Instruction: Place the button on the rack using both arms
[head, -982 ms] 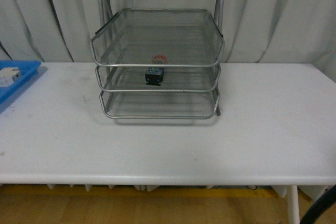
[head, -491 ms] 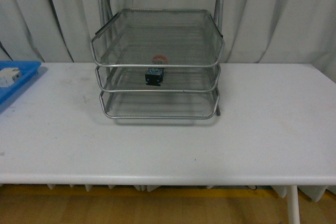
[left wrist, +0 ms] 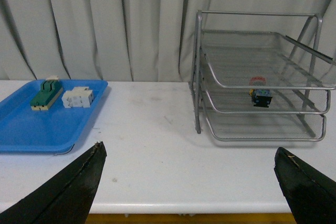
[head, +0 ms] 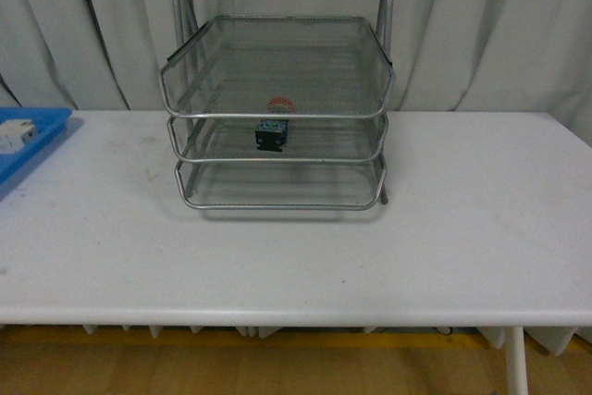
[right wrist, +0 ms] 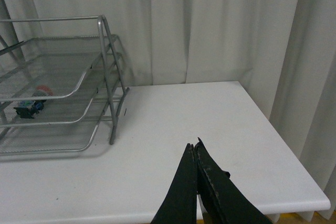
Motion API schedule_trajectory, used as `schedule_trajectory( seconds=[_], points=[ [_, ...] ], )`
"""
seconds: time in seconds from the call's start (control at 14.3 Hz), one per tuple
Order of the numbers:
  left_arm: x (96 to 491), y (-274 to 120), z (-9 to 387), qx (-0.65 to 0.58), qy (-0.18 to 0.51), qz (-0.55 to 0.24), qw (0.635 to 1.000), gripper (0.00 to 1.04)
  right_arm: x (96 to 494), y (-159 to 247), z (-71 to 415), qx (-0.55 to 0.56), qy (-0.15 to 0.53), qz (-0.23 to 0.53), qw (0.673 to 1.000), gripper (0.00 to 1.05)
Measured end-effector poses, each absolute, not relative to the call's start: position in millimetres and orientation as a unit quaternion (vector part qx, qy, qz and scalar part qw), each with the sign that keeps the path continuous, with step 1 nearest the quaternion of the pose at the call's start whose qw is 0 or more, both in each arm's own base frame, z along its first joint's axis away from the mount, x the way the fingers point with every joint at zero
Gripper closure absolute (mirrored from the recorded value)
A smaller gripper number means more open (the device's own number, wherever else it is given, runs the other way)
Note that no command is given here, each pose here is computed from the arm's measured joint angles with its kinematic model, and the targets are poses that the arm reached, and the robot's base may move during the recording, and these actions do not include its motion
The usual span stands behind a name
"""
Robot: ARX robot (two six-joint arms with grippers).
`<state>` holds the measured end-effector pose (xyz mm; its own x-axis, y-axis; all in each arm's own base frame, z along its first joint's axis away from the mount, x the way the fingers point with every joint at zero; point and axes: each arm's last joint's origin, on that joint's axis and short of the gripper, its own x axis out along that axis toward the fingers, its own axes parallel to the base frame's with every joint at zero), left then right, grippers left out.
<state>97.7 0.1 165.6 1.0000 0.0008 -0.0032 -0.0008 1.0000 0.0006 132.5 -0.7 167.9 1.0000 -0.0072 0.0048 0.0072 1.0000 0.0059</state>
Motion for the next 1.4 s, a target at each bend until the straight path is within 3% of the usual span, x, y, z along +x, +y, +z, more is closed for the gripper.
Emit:
schedule_trajectory(
  seconds=[0.98,1.05,1.19,1.26,1.4],
  points=[
    [98,0,166,0.000,0.002,0.000,1.000,0.07,108,-1,170,0.003,-0.006,-0.004,1.000,1.03],
    [98,0,166,0.000,0.002,0.000,1.000,0.07,102,0,164,0.003,0.021,-0.002,1.000,1.03],
    [98,0,166,0.000,0.001,0.000,1.000,0.07,97,0,167,0.003,-0.002,-0.003,1.000,1.03],
    [98,0,166,0.000,0.001,0.000,1.000,0.07,97,0,167,0.002,-0.001,-0.002,1.000,0.98],
    [98,0,166,0.000,0.001,0.000,1.000,0.07,97,0,167,0.002,-0.002,-0.002,1.000,0.73]
  ],
)
